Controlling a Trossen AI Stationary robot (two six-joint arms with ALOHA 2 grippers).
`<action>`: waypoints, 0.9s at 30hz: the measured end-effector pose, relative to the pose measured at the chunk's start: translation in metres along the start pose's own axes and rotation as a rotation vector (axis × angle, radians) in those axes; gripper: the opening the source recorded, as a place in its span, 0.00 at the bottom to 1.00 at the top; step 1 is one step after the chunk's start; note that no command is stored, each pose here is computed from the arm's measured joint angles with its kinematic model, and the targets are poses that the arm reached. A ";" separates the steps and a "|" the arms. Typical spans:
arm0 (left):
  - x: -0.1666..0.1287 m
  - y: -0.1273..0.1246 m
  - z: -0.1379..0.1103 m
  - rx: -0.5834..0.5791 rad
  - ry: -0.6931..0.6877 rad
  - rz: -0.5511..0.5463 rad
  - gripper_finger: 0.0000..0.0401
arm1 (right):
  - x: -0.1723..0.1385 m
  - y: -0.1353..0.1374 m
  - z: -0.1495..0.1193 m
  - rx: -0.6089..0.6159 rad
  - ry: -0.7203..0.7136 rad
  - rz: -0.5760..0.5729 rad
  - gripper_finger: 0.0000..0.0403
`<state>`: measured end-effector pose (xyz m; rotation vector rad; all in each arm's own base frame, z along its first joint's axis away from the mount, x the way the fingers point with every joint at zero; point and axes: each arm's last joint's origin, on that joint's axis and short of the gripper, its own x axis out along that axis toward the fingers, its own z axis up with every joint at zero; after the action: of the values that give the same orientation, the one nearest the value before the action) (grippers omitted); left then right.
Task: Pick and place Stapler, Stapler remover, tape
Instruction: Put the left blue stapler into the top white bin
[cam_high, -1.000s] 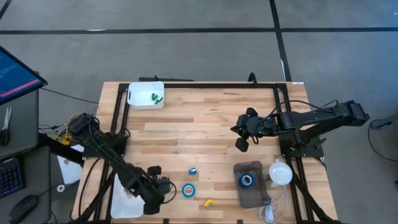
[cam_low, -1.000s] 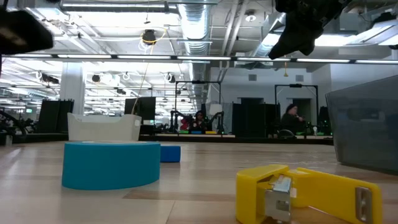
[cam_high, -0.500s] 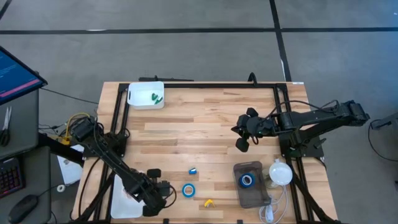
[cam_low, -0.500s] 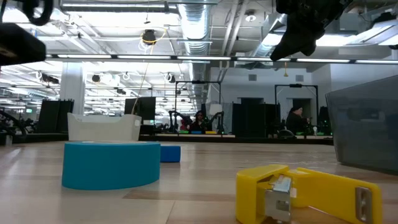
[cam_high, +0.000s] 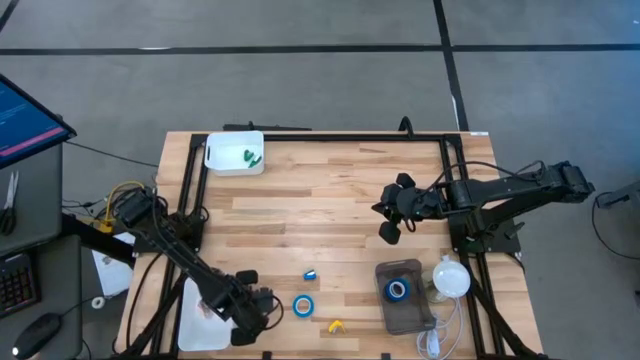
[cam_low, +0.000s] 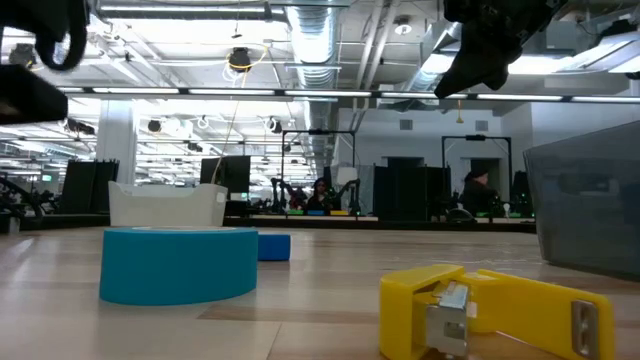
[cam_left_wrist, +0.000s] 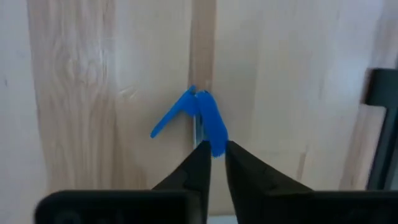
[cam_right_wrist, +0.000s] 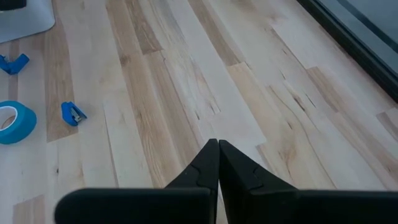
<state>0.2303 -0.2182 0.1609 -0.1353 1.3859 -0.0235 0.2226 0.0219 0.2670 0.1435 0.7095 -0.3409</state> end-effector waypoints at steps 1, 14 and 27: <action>0.002 0.001 -0.001 -0.008 -0.004 -0.004 0.12 | 0.000 0.000 0.000 0.000 0.000 0.000 0.00; 0.006 0.006 0.008 -0.048 -0.051 -0.033 0.30 | 0.000 0.000 0.000 -0.001 0.000 0.000 0.00; 0.012 0.004 0.009 -0.120 -0.038 -0.043 0.38 | 0.000 0.000 0.000 -0.001 0.000 0.000 0.00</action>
<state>0.2409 -0.2141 0.1503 -0.2646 1.3464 0.0265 0.2226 0.0218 0.2670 0.1426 0.7097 -0.3407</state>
